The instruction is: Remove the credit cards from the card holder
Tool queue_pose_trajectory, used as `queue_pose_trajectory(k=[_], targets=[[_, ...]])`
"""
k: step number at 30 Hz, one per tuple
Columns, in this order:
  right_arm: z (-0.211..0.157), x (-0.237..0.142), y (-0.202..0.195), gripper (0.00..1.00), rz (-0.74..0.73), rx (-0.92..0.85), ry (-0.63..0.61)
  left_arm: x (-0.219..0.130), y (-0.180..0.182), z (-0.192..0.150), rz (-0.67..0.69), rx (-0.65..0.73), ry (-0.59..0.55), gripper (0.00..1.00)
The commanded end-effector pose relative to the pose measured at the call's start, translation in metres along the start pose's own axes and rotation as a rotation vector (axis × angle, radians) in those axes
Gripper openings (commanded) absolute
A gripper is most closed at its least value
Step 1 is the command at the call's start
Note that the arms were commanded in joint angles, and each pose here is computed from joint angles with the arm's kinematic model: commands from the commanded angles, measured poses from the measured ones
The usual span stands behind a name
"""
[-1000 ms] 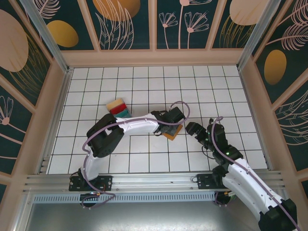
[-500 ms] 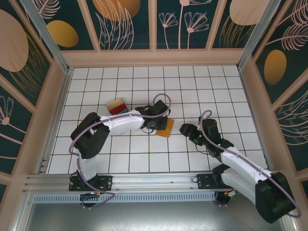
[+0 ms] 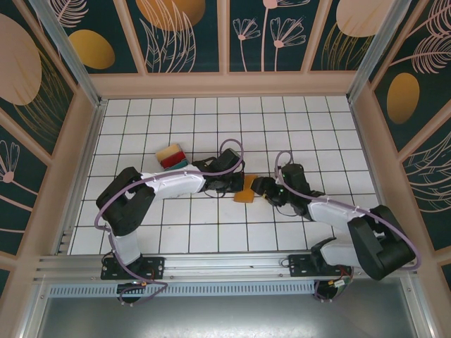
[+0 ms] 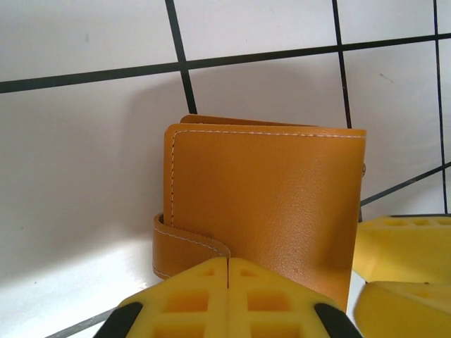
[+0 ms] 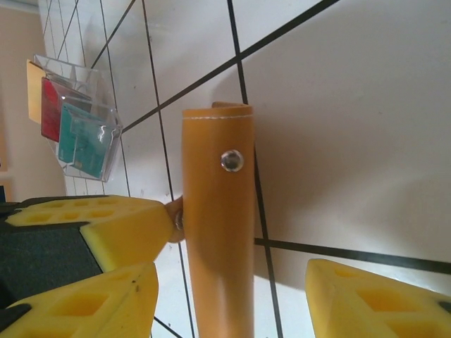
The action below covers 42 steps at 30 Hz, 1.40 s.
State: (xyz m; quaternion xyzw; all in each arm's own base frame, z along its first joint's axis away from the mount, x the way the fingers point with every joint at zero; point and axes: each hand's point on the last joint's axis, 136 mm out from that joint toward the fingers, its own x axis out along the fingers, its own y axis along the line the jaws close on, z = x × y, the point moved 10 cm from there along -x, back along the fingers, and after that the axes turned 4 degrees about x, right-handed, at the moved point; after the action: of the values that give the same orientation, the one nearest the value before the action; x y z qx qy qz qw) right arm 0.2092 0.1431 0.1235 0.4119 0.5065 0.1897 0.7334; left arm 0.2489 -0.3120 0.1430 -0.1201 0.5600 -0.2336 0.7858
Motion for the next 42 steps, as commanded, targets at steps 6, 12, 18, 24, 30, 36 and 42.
queue_pose_trajectory(k=[6, 12, 18, 24, 30, 36, 42], targets=[[0.007, 0.014, 0.01, 0.18, 0.027, -0.036, 0.019, -0.015, -0.007, 0.004, -0.045, -0.012, -0.043, 0.0], [0.012, 0.014, 0.009, 0.0, -0.011, -0.061, 0.017, -0.027, 0.007, 0.005, 0.032, -0.034, -0.058, 0.0], [0.016, 0.016, 0.007, 0.0, -0.017, -0.059, 0.023, -0.04, 0.019, 0.006, 0.051, -0.045, -0.082, 0.0], [0.017, 0.017, 0.004, 0.0, -0.023, -0.054, 0.028, -0.046, 0.028, 0.008, 0.116, -0.076, -0.107, 0.0], [0.02, 0.021, 0.008, 0.1, -0.007, -0.073, 0.053, -0.052, 0.019, 0.013, 0.027, -0.054, -0.114, 0.0], [0.025, 0.022, 0.019, 0.52, -0.048, -0.114, 0.054, -0.075, 0.007, 0.023, 0.002, -0.033, -0.163, 0.0], [0.025, 0.025, 0.039, 0.58, -0.041, -0.161, 0.052, -0.087, -0.001, 0.025, -0.069, -0.031, -0.175, 0.0]])
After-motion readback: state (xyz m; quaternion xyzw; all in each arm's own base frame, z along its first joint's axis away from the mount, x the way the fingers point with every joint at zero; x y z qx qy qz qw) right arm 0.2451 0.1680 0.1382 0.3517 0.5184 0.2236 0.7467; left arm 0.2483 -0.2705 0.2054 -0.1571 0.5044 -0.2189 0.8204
